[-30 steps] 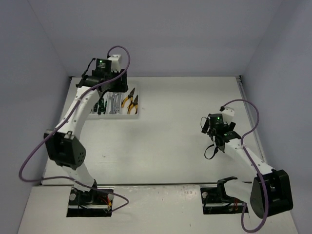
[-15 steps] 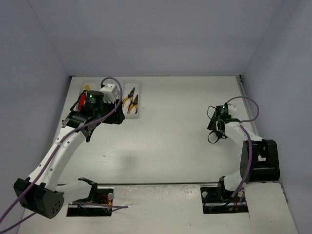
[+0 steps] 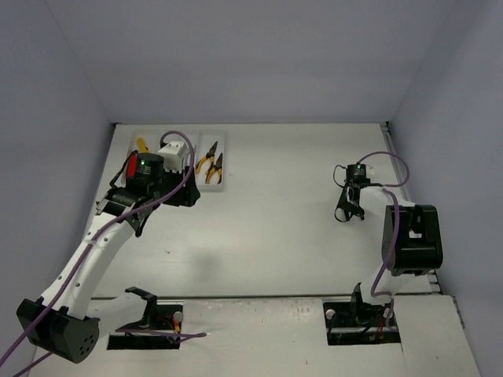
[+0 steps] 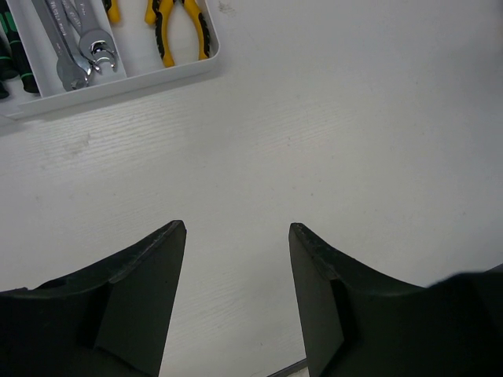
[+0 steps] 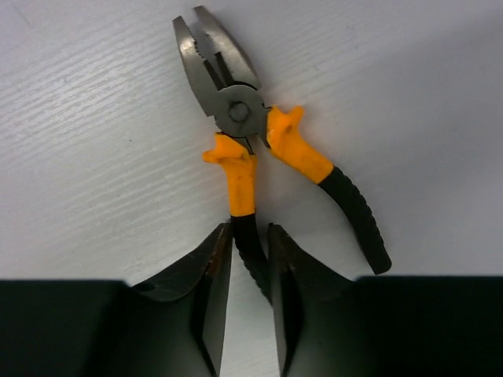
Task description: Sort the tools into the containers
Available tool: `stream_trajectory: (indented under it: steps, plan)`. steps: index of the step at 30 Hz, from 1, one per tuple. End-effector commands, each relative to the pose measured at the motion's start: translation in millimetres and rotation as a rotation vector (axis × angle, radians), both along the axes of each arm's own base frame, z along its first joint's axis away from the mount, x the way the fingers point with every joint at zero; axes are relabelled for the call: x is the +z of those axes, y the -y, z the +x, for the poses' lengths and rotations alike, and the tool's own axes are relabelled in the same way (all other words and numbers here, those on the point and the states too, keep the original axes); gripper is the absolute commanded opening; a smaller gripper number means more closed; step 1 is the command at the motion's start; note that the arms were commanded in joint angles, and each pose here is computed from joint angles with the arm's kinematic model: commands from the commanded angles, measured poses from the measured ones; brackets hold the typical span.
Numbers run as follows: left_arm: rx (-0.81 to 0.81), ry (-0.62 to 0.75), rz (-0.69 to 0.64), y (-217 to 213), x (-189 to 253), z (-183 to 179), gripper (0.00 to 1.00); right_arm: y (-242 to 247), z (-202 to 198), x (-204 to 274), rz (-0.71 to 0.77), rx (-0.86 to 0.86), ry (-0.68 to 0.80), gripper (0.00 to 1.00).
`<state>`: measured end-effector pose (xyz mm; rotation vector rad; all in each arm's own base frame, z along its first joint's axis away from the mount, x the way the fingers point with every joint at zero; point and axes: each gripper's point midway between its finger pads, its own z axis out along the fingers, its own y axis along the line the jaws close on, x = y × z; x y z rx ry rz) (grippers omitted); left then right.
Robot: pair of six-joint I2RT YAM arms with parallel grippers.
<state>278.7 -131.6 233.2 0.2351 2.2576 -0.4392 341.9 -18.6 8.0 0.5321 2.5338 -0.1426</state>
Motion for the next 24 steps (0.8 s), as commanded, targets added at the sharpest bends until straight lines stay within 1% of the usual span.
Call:
stream_trajectory:
  steps: [1,2,4,5,8,11,15,18,20,24]
  plan:
    - [-0.016,0.069,-0.053,7.0,19.2,3.4,0.52,-8.6,10.9,3.0,0.042,0.063,0.011,0.07]
    - [-0.019,0.069,-0.059,8.3,19.4,2.6,0.52,-12.8,11.7,3.8,0.051,0.083,0.013,0.04]
    - [-0.027,0.066,-0.069,11.4,19.8,0.3,0.52,-25.7,13.4,8.6,0.063,0.133,0.028,0.0]
    - [-0.029,0.066,-0.073,13.1,19.9,-0.3,0.52,-30.3,14.4,13.0,0.059,0.15,0.041,0.0]
    - [-0.05,0.068,-0.097,24.0,21.8,-3.6,0.52,-69.0,14.7,31.0,0.037,0.281,0.088,0.0]
    - [-0.059,0.077,-0.142,37.6,25.6,-4.2,0.52,-109.8,17.6,60.9,0.065,0.389,0.204,0.0]
    - [-0.062,0.07,-0.213,56.6,24.7,-6.0,0.52,-168.1,8.3,107.2,0.152,0.523,0.372,0.0]
    - [-0.053,0.078,-0.291,70.9,27.2,-4.4,0.52,-209.2,-5.6,142.4,0.215,0.608,0.49,0.0]
    - [-0.054,0.108,-0.348,80.5,35.4,-0.8,0.52,-233.0,-13.8,161.4,0.26,0.657,0.557,0.0]
    - [-0.063,0.157,-0.447,98.5,50.7,2.9,0.52,-274.4,-38.0,189.3,0.346,0.752,0.66,0.0]
